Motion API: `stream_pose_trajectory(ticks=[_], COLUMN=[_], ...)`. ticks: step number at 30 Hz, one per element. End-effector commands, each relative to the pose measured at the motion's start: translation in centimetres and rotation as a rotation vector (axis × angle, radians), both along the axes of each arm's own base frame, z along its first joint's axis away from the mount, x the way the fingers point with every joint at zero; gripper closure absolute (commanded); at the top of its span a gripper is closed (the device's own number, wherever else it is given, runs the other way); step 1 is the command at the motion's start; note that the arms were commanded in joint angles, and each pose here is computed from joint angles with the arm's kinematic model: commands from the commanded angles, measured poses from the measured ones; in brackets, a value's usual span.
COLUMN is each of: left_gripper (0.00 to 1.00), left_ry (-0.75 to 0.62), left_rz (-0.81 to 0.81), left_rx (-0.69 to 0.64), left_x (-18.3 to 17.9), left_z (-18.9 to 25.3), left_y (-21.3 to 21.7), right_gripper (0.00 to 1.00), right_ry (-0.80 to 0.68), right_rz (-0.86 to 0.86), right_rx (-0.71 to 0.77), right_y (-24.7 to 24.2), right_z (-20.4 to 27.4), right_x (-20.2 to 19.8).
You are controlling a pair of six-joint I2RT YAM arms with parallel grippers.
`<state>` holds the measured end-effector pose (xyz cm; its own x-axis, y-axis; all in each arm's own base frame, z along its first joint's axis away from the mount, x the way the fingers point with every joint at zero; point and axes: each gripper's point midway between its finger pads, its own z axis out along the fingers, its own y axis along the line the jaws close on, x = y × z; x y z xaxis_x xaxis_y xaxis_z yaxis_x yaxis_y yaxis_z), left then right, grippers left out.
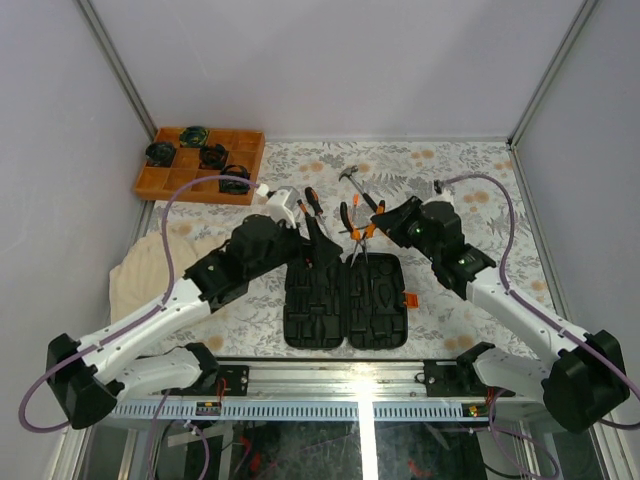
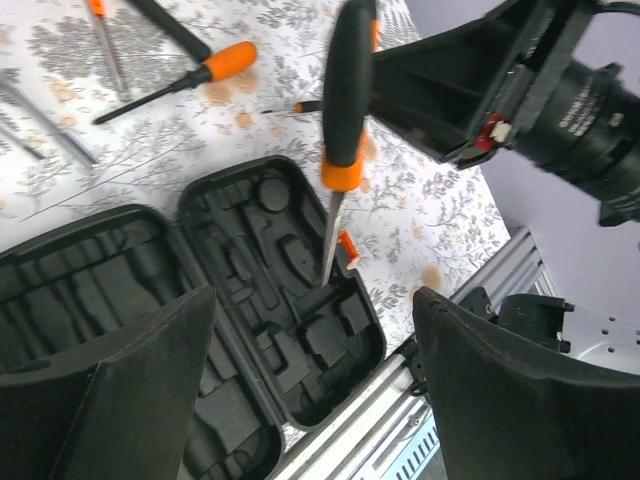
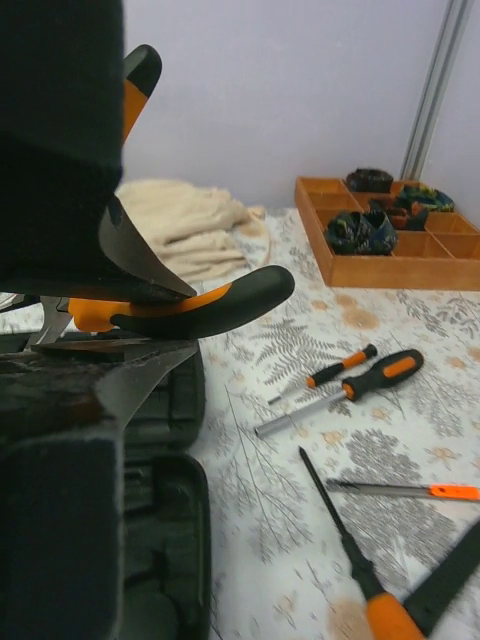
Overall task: Sort the tools into containers
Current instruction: Pick up the pliers at the center of the board.
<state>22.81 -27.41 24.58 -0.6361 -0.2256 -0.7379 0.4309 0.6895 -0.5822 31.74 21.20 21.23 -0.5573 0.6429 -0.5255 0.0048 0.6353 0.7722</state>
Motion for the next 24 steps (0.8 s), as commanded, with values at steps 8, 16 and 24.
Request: stream_pose_trajectory(ticks=[8, 16, 24], left_gripper=[0.22, 0.31, 0.51], left_ry=[-0.065, -0.051, -0.066], left_rz=[-0.079, -0.084, -0.097], left_rx=[-0.046, -0.033, -0.034], left_x=[0.0, -0.1, 0.3], left_z=[1.8, 0.6, 0.8], left_y=[-5.3, -6.0, -6.7], right_gripper=[1.00, 1.00, 1.00], right_ry=[-0.097, -0.089, -0.070], right_rz=[0.034, 0.072, 0.090], right_rx=[0.391, 0.418, 0.476], right_y=[2.7, 3.1, 3.4], right_z=[7.2, 7.8, 7.9], right_x=[-1.0, -1.8, -2.6])
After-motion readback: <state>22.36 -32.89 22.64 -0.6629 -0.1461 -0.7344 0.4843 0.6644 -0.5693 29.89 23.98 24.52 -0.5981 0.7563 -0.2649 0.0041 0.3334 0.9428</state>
